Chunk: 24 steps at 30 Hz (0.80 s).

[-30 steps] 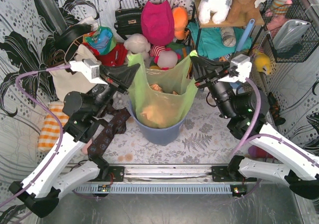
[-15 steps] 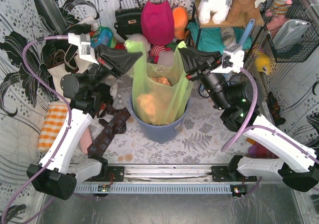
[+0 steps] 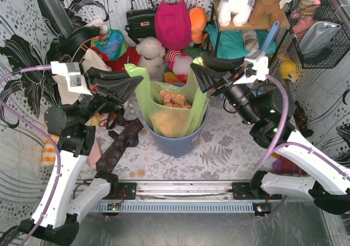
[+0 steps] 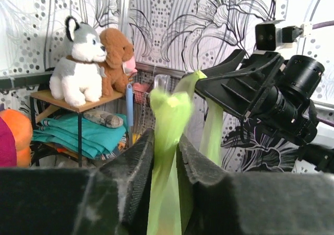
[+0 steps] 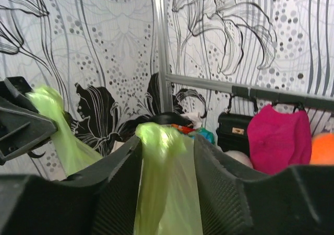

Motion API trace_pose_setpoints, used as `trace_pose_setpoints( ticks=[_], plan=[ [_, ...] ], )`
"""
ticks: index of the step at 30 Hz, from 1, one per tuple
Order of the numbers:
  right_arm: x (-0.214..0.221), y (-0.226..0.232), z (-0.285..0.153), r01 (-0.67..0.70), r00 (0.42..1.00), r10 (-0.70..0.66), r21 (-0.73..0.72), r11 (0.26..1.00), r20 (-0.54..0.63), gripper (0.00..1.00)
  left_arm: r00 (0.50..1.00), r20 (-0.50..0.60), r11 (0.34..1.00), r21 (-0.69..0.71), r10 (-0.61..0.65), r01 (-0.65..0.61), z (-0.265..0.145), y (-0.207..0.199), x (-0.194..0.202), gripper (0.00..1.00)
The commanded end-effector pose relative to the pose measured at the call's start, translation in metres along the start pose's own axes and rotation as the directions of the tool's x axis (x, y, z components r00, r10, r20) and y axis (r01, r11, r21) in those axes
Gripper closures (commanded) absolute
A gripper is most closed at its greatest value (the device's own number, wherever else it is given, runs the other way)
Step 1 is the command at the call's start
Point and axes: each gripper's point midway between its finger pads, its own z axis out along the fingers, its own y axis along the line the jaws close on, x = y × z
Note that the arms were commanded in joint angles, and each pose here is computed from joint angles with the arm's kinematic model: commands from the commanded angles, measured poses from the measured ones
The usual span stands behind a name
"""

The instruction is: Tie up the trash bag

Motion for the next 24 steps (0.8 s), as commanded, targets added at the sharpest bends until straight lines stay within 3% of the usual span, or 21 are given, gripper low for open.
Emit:
trace_pose_setpoints(
  ticks=[1,7,9,18,24],
  plan=[
    [-0.050,0.009,-0.007,0.047,0.999,-0.045,-0.063,0.997,0.029,0.51,0.993,0.028,0.991,-0.070,0.116,-0.114,0.002,0.002,-0.029,0.63],
    [-0.061,0.020,-0.014,0.101,0.992,-0.111,-0.150,0.984,-0.057,0.33,0.984,0.019,0.983,-0.054,0.179,-0.178,0.004,-0.010,-0.046,0.36],
    [-0.063,0.022,-0.015,0.125,0.987,-0.141,-0.174,0.977,-0.080,0.29,0.980,-0.001,0.978,-0.058,0.199,-0.199,0.005,-0.009,-0.046,0.31],
    [-0.046,0.036,-0.001,0.155,0.942,-0.233,-0.304,0.940,-0.240,0.21,0.968,-0.129,0.975,0.077,0.215,-0.207,0.021,-0.009,-0.027,0.25],
    [-0.049,0.009,0.006,0.082,0.953,-0.171,-0.330,0.941,-0.250,0.19,0.964,-0.176,0.967,0.196,0.199,-0.164,0.029,-0.013,-0.018,0.22]
  ],
)
